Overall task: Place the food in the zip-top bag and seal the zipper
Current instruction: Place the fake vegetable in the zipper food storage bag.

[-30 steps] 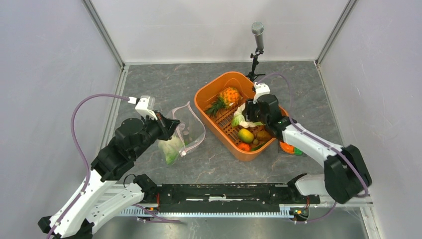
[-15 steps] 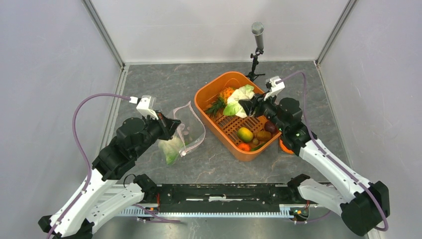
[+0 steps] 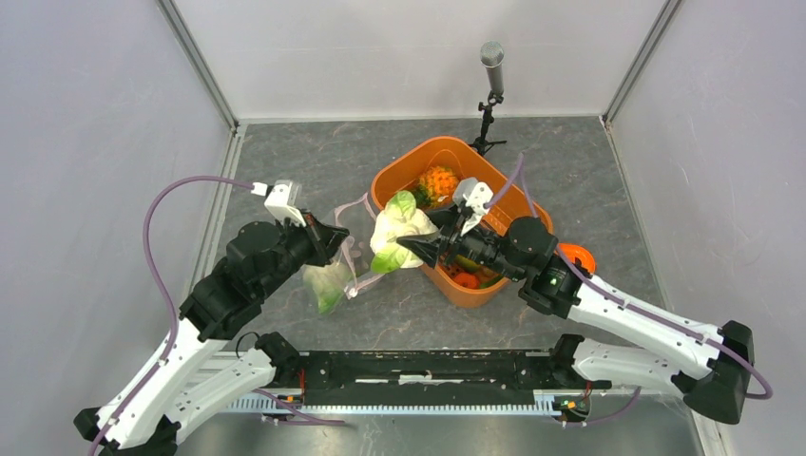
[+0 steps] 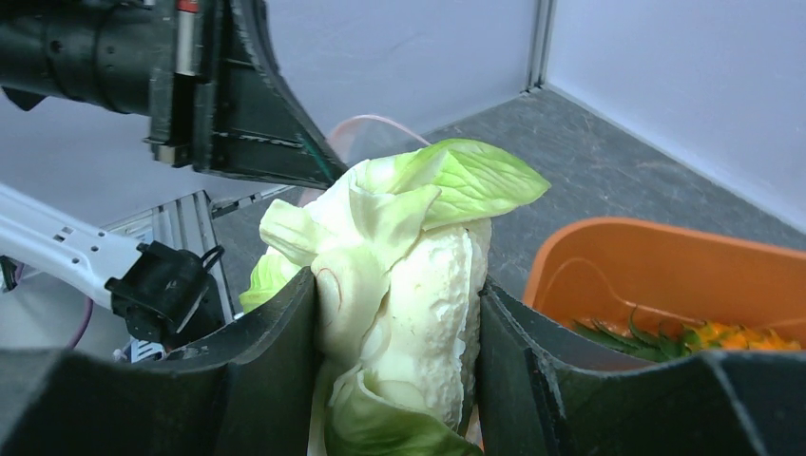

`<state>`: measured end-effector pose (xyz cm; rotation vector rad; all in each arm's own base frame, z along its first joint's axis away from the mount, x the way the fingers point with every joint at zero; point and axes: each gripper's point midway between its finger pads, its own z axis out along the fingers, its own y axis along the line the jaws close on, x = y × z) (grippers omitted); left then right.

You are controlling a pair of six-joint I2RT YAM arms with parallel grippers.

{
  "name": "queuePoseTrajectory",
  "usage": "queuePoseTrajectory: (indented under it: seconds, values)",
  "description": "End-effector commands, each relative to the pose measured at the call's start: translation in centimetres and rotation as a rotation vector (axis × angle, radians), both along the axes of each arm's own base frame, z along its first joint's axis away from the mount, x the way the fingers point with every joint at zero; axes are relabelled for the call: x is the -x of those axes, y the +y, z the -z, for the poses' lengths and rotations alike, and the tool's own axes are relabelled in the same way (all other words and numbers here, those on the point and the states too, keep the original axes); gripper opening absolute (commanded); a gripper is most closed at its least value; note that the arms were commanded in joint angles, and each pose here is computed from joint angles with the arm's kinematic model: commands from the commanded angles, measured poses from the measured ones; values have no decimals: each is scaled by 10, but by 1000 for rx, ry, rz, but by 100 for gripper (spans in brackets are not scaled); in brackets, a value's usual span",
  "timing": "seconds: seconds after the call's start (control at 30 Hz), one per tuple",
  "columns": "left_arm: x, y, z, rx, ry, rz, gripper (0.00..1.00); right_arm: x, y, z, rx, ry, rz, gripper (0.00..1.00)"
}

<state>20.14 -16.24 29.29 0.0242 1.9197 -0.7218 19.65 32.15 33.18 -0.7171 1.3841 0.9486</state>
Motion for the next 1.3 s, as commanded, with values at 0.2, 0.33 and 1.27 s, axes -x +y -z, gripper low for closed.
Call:
queuePoseTrajectory:
  seconds: [0.2,0.33,1.27]
  values:
    - [-1,-11,-21,89,-22,23,2,1,32,-29,42,-131,45,37]
    - [2,-10,-23,97,-31,28,2,-24,44,3,152,-79,135,38]
    - [2,-16,-39,144,-50,48,2,15,65,34,463,-381,54,36]
